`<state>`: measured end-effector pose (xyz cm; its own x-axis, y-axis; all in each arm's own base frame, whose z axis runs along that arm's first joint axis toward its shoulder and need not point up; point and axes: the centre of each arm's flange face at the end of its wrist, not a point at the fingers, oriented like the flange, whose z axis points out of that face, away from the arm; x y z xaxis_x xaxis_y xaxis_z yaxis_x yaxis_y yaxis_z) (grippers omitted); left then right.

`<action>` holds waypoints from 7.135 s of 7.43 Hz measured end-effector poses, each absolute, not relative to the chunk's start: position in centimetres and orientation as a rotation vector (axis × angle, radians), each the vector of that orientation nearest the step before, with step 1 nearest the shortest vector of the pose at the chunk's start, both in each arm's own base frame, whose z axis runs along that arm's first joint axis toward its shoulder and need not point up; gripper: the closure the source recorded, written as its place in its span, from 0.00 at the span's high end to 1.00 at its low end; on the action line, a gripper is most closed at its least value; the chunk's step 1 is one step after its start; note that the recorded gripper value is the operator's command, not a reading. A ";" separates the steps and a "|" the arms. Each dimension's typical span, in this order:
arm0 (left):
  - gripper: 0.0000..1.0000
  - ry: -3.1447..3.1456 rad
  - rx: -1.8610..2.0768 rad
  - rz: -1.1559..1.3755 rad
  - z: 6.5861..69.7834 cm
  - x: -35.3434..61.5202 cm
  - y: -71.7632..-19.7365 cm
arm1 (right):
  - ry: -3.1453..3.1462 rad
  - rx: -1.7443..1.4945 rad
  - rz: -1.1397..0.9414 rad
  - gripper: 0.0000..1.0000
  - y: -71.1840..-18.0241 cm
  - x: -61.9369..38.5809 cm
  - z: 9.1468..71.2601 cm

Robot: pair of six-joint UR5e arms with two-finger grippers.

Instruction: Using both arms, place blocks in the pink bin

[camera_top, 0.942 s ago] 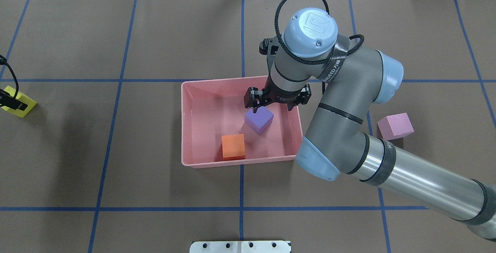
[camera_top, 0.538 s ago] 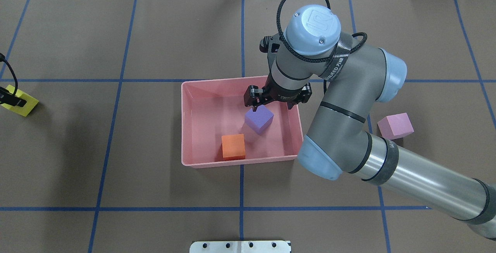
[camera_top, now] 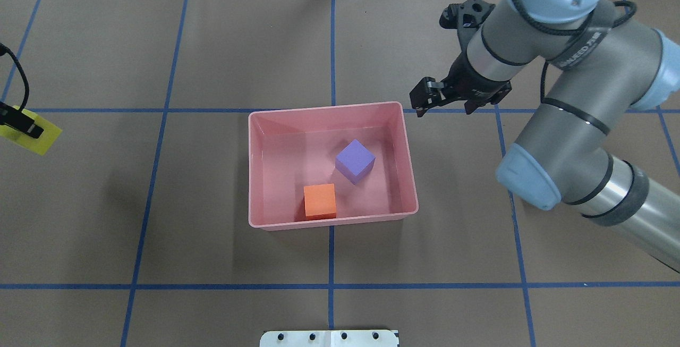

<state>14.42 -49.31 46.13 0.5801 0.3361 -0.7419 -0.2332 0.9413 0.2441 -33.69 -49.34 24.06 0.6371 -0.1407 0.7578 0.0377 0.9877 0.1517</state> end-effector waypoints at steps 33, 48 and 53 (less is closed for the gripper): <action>0.99 0.939 0.104 0.068 10.3 40.7 -41.7 | -0.962 -0.010 -0.254 0.00 -50.7 -27.5 31.9; 1.00 0.719 0.205 0.455 42.1 5.2 -55.8 | -0.952 0.042 -0.037 1.00 -45.9 -50.9 11.3; 1.00 0.689 0.172 0.420 48.6 3.7 -53.6 | -0.927 0.068 0.127 1.00 -47.9 -34.3 22.3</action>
